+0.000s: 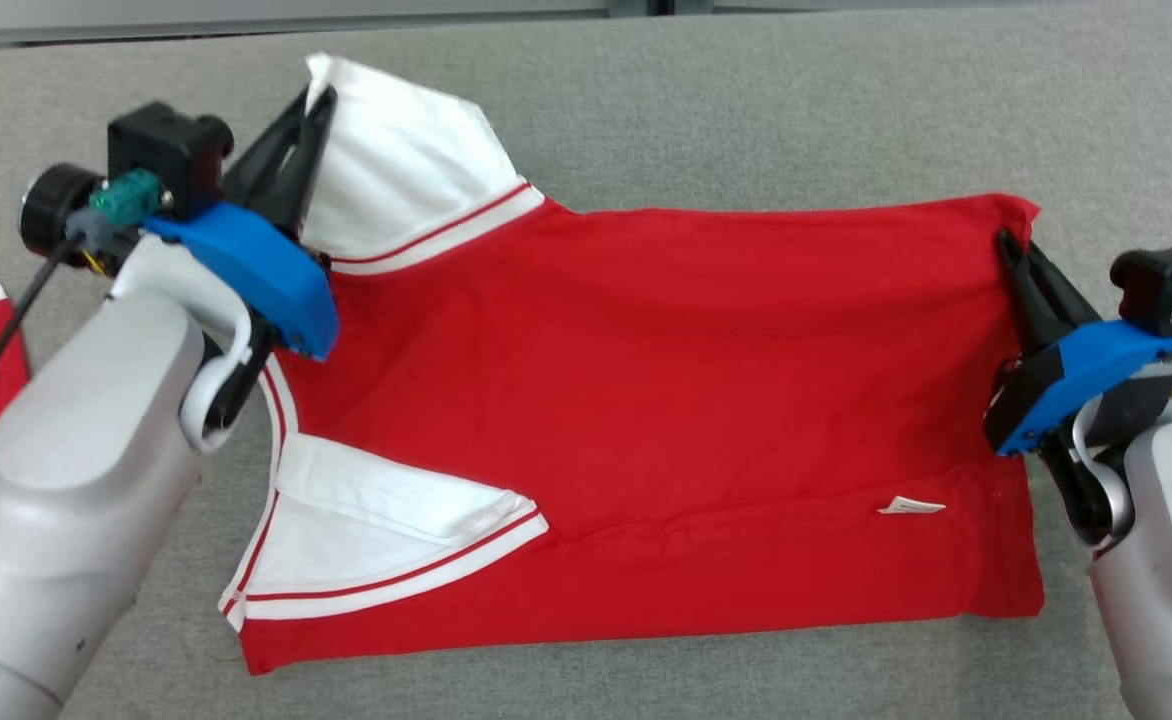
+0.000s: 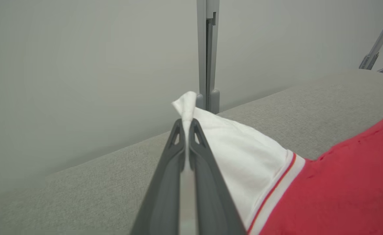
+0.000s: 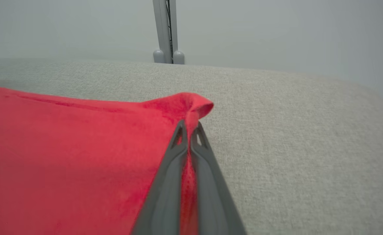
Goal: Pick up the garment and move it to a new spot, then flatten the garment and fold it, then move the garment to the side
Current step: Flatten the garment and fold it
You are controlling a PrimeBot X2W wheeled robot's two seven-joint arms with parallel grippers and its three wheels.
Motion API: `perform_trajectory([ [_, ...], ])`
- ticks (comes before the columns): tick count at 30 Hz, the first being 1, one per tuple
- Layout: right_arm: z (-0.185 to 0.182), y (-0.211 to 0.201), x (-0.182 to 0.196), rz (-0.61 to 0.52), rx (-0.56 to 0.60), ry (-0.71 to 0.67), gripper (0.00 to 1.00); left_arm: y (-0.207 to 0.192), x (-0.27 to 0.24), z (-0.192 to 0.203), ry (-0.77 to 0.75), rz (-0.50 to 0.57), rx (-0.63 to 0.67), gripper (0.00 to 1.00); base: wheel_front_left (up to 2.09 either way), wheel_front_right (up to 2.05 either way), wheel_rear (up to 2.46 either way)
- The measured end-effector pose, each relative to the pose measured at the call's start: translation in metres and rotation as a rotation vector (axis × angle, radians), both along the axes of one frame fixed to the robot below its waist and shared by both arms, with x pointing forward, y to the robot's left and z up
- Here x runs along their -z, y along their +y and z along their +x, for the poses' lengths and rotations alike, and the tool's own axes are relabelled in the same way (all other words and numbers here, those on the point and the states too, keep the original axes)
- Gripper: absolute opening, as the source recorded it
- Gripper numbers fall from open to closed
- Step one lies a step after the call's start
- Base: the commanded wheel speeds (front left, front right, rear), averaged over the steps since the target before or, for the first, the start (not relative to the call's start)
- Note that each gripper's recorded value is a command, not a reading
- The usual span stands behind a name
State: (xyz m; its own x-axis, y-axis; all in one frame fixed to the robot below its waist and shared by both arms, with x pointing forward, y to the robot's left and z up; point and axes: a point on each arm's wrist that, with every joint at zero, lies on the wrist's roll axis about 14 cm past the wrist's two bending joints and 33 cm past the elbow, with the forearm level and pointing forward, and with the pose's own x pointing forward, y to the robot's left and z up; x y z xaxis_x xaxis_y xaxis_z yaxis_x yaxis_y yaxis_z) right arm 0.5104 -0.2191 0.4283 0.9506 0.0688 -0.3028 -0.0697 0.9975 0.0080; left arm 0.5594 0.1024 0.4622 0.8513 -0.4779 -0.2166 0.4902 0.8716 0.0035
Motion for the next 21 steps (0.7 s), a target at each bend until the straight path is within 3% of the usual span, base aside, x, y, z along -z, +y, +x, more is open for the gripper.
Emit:
perform_trajectory([
  [21,-0.03,0.005,0.006,0.027,0.003,-0.053,0.0,0.011,-0.001,-0.09,0.013,-0.098,-0.077,0.0,0.0,0.0,0.0],
])
